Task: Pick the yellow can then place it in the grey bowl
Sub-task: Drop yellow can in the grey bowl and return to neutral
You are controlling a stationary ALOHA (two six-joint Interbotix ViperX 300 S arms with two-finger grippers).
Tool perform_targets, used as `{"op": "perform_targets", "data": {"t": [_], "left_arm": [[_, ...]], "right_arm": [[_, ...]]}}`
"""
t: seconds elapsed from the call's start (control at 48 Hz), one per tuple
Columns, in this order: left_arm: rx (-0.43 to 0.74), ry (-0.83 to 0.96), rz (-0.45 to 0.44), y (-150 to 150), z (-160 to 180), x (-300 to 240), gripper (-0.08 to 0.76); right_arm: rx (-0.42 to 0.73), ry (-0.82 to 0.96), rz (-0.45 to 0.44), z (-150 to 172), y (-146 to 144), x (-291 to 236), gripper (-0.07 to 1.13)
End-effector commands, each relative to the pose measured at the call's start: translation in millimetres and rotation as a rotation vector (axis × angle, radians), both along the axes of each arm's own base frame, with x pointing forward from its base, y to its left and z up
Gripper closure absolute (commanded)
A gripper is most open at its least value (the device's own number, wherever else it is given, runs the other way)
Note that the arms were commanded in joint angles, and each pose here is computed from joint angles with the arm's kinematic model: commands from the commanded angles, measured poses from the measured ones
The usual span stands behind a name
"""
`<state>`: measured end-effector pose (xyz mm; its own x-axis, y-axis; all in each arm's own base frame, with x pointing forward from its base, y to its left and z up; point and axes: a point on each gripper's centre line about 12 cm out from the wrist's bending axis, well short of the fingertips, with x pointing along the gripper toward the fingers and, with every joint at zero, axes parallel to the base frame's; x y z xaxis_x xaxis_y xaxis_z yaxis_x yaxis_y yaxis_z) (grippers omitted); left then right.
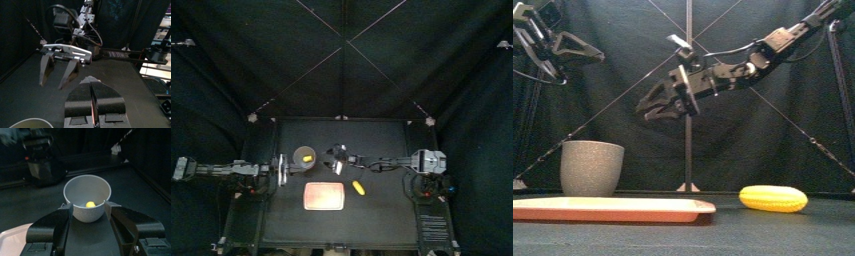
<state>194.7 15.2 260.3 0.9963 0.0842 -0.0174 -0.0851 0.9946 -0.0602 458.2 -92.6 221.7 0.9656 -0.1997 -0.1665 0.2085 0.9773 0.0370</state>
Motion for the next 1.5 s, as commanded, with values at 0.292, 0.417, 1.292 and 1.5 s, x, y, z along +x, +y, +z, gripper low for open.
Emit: {"op": "perform_targets", "data": {"t": [0.292, 0.417, 1.292, 1.5], "left_arm": [[0.007, -0.010, 0.001, 0, 4, 1, 0.691], [0.002, -0.006, 0.003, 1, 3, 1, 0.691], [-0.034, 0.035, 0.012, 1, -17, -4, 0.691], [-0.024, 0.037, 0.009, 1, -17, -4, 0.691]], "right_arm": [[-0.033, -0.200, 0.023, 31, 31, -96, 0.18], [-0.027, -0.196, 0.024, 27, 34, -108, 0.18], [0.090, -0.213, -0.024, 24, 48, -149, 0.18], [0.102, -0.209, -0.033, 22, 47, -149, 0.18]]}}
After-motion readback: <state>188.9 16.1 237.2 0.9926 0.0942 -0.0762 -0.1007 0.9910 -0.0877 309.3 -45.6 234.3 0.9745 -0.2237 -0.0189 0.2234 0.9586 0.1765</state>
